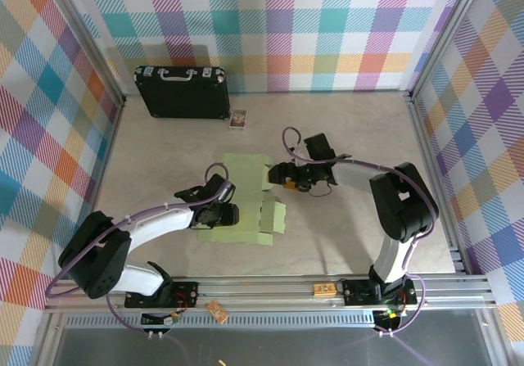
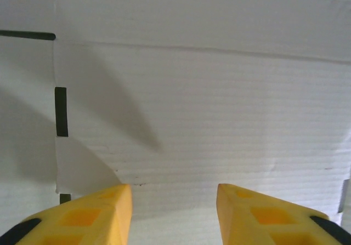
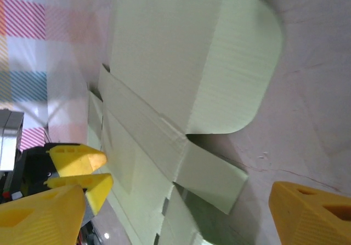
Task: Fold the paper box
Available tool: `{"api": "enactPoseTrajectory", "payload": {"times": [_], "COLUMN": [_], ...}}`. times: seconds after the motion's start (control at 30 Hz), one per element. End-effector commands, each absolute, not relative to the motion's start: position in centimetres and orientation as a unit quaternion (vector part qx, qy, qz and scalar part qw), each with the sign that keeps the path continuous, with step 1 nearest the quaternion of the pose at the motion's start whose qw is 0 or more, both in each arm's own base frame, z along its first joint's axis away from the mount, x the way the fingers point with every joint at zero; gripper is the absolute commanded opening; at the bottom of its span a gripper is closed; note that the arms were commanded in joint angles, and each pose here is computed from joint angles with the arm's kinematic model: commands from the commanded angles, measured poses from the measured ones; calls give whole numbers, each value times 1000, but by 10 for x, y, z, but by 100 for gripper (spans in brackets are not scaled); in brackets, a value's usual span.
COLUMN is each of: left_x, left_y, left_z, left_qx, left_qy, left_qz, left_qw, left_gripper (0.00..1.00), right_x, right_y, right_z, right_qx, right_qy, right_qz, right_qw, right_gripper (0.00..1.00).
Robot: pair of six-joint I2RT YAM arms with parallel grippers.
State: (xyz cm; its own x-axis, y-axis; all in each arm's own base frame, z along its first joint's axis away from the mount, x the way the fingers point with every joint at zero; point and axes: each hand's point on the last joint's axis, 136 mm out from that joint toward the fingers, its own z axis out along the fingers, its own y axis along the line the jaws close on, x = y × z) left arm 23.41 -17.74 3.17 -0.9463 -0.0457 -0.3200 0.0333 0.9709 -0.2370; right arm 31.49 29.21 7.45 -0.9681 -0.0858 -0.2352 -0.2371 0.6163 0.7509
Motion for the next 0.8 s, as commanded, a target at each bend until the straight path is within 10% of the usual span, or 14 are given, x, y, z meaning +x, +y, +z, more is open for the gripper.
{"api": "enactPoseTrajectory", "payload": {"times": [0.0,0.77], "left_x": [232,233], "left_y": [-178,-171], "left_z": [18,-3], "left_qx": [0,-6], "left_qy": [981,986], "left_qz": [-120,-99], "left_qw": [150,133], "left_gripper": [43,37], "right_x": [296,240], "right_y": [305,300], "right_z": [68,71], "right_qx": [-126,-204], "right_qy": [895,896], "right_qz": [423,395], "right_qw": [54,-6], "right_gripper": [87,82]}}
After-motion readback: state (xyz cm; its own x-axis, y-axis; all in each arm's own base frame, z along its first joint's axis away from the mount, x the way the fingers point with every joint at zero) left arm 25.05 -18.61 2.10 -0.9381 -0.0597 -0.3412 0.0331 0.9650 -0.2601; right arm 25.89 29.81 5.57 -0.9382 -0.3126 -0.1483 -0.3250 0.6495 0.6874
